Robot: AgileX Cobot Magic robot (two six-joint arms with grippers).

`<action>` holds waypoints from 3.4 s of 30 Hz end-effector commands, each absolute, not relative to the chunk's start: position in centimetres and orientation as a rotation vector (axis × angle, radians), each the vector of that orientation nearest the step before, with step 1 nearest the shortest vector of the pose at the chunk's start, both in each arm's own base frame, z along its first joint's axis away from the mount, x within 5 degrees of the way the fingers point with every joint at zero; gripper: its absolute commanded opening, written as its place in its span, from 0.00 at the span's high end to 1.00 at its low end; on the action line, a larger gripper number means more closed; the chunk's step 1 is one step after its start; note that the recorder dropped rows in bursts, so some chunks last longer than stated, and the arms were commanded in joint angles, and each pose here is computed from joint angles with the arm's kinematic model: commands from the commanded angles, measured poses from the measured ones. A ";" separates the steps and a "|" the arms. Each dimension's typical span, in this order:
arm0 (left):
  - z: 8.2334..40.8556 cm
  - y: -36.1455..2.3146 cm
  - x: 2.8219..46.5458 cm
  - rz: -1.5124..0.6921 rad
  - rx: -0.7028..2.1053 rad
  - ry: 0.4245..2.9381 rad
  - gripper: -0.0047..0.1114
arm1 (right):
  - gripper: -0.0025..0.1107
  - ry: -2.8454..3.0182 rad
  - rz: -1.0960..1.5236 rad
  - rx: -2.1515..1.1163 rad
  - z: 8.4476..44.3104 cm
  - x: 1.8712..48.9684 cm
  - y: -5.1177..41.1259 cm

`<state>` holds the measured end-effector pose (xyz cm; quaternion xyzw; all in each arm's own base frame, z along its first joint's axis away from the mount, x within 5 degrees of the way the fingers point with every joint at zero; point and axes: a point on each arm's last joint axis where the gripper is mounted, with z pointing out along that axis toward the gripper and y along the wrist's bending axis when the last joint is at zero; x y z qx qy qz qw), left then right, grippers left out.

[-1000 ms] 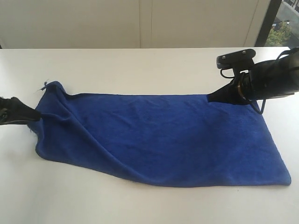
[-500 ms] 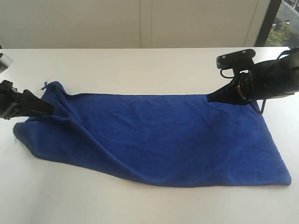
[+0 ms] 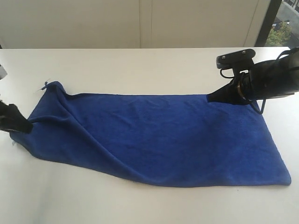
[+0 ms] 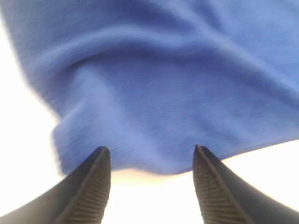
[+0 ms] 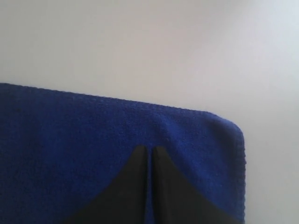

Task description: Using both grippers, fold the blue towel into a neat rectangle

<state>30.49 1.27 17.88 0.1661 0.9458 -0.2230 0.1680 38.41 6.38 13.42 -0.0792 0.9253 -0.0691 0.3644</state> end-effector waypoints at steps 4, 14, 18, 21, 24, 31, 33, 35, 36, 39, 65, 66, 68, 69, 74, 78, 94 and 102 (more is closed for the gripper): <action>17.3 2.4 30.7 -0.468 0.394 2.754 0.46 | 0.94 2.373 -0.174 -0.202 13.8 38.4 6.2; 14.5 2.2 31.4 -0.537 0.297 2.747 0.46 | 0.94 2.375 -0.131 -0.219 13.7 38.4 6.5; 14.9 1.6 31.4 -0.622 0.338 2.703 0.46 | 0.94 2.375 -0.131 -0.219 13.7 38.4 6.5; 15.2 1.4 31.2 -0.645 0.368 2.705 0.46 | 0.94 2.375 -0.131 -0.219 13.7 38.4 6.5; 15.4 1.4 30.7 -0.667 0.377 2.739 0.46 | 0.94 2.375 -0.131 -0.219 13.7 38.4 6.5; 15.5 2.3 29.5 -0.534 0.325 2.913 0.46 | 0.94 2.375 -0.131 -0.219 13.7 38.4 6.5; 15.5 2.6 29.5 -0.489 0.282 2.929 0.46 | 0.94 2.375 -0.131 -0.219 13.7 38.4 6.5; 15.4 2.7 29.7 -0.467 0.266 2.921 0.46 | 0.94 2.375 -0.131 -0.219 13.7 38.4 6.5; 15.4 2.7 29.7 -0.468 0.263 2.922 0.46 | 0.94 2.375 -0.131 -0.219 13.7 38.4 6.5; 15.4 2.7 29.7 -0.466 0.263 2.923 0.46 | 0.94 2.375 -0.131 -0.219 13.7 38.4 6.5; 19.6 -1.4 34.5 -0.608 0.343 2.297 0.96 | 0.98 2.361 0.010 -0.147 14.7 38.7 4.7; 19.7 -1.4 34.8 -0.613 0.340 2.276 0.96 | 0.98 2.356 0.012 -0.133 14.9 38.7 4.3; 19.9 -1.3 35.6 -0.621 0.320 2.252 0.96 | 0.98 2.338 0.063 -0.130 15.5 38.7 3.9; 20.1 -1.3 36.0 -0.620 0.315 2.240 0.96 | 0.98 2.327 0.103 -0.139 15.7 38.7 3.9; 19.6 -1.2 38.1 -0.643 0.300 2.227 0.96 | 0.98 2.271 0.442 -0.380 17.0 37.9 6.4; 18.0 -1.0 39.3 -0.650 0.291 2.256 0.96 | 0.98 2.258 0.692 -0.490 18.2 37.5 8.1; 15.8 -0.9 39.6 -0.643 0.346 2.344 0.96 | 0.98 2.013 1.121 -0.852 22.4 34.2 10.7; 15.8 -1.1 39.4 -0.678 0.354 2.346 0.96 | 0.98 2.189 0.653 -0.516 20.9 36.8 8.3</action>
